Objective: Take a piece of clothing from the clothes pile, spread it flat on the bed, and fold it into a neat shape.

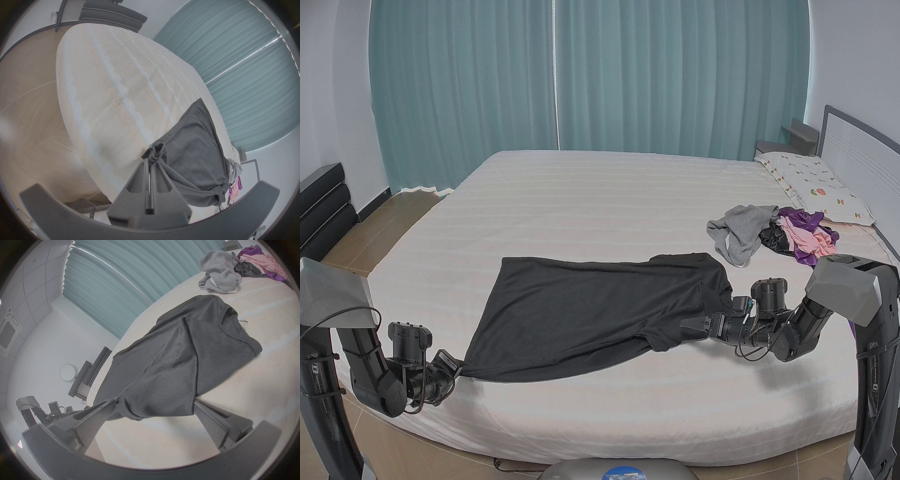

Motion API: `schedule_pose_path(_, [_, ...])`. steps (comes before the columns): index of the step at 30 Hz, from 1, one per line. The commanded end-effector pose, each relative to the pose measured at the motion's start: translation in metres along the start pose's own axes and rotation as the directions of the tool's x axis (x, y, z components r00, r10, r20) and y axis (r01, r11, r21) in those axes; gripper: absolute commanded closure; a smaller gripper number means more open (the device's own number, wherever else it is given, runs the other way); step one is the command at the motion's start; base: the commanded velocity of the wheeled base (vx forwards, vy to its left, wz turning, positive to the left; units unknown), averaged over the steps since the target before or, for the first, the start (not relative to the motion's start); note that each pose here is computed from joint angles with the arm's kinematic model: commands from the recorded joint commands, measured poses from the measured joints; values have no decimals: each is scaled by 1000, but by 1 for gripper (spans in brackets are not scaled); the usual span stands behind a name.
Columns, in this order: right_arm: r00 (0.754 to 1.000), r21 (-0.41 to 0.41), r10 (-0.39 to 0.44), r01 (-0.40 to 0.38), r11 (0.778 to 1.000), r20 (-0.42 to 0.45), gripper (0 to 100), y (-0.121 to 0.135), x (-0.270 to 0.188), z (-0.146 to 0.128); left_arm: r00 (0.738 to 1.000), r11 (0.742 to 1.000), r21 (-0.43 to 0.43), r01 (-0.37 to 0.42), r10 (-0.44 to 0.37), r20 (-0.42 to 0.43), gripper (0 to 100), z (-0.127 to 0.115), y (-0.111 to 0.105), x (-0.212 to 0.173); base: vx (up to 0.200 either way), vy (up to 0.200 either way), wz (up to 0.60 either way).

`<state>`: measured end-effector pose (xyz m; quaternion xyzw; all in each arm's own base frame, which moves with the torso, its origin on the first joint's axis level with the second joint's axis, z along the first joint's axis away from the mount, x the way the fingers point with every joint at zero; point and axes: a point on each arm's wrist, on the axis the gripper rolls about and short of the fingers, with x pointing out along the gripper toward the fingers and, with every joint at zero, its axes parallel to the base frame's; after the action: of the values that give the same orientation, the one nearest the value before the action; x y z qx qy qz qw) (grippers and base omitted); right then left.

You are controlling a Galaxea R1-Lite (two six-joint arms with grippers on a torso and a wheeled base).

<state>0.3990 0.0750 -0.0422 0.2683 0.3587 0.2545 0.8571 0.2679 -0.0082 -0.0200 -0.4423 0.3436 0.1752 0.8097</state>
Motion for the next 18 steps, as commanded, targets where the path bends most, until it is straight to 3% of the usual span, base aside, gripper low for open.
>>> schedule_pose_path(1, [1000, 3, -2, 2, 1000, -4, 100, 0, 0, -1, 1000, 1000, -1, -1, 1, -1, 100, 0, 0, 0, 0, 0, 0])
schedule_pose_path(18, [999, 30, -43, 44, 999, -7, 100, -1, -21, -3, 1000, 1000, -4, -1, 1, 2, 100, 1, 0, 0, 0, 0, 0])
